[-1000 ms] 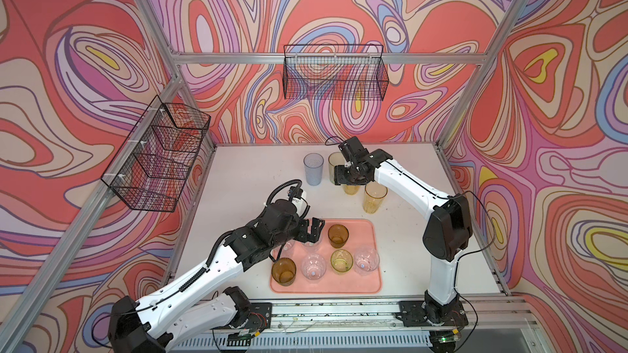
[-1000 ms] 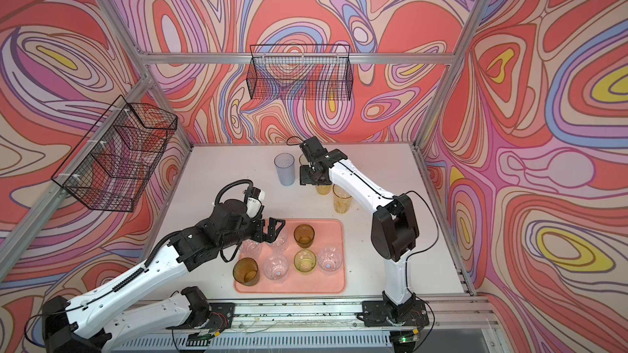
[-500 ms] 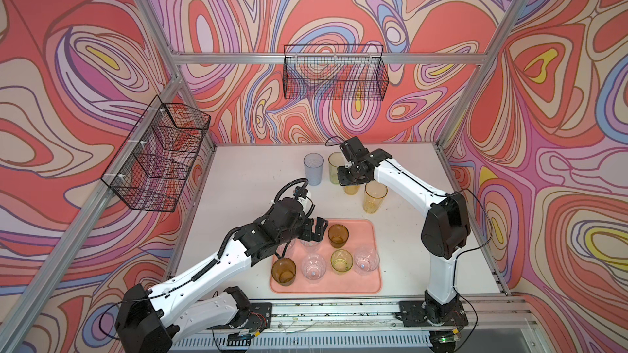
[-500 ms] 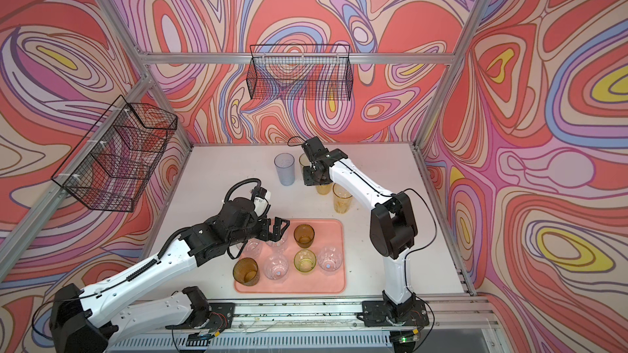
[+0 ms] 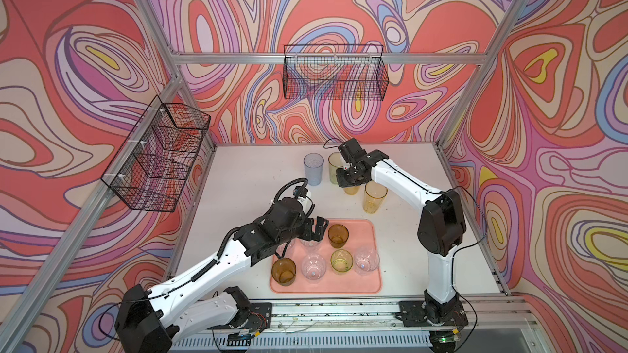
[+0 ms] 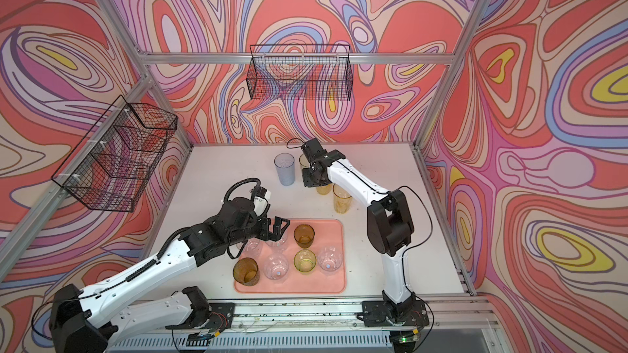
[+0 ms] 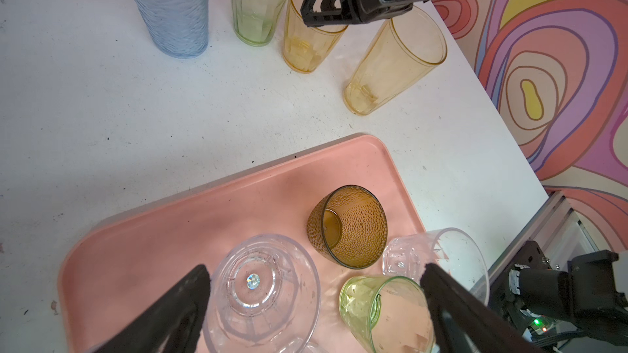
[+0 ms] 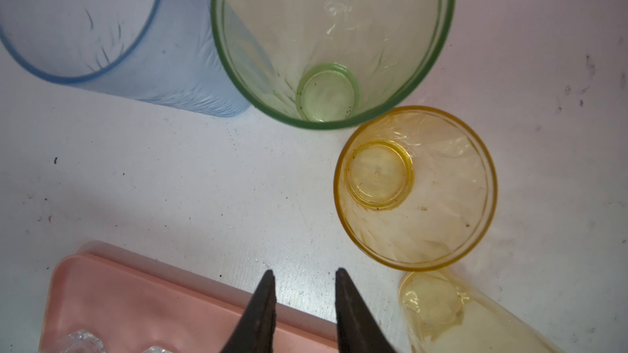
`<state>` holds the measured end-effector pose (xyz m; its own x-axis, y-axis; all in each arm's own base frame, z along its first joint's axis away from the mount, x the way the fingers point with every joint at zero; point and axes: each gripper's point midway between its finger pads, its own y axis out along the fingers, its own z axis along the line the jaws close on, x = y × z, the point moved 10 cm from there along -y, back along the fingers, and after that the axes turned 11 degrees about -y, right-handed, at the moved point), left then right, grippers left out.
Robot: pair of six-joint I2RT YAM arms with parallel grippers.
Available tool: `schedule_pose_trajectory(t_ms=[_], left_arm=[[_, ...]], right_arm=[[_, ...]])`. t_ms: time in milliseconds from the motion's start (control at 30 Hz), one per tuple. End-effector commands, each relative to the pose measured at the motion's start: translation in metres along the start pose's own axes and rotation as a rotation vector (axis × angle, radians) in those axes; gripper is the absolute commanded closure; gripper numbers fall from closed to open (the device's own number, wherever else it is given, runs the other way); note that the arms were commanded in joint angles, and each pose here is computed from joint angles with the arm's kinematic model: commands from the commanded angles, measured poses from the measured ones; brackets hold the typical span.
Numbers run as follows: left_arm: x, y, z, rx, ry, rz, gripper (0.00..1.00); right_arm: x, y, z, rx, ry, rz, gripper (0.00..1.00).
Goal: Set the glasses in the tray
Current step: 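Move the right gripper over the yellow glass beside the green glass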
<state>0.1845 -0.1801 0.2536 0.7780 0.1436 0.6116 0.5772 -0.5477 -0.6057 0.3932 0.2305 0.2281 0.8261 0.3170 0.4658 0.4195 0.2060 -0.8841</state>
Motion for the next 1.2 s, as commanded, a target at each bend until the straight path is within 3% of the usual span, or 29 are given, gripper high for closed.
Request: schedule_pose_trajectory(t_ms=[0, 1167], left_arm=[[0.012, -0.012, -0.007, -0.020, -0.006, -0.046, 0.00], [0.010, -0.014, -0.003, 0.021, -0.023, -0.033, 0.00]], right_arm=[[0.005, 0.002, -0.002, -0.018, -0.018, -0.002, 0.71], [0.010, 0.031, -0.013, -0.104, -0.074, 0.016, 0.76]])
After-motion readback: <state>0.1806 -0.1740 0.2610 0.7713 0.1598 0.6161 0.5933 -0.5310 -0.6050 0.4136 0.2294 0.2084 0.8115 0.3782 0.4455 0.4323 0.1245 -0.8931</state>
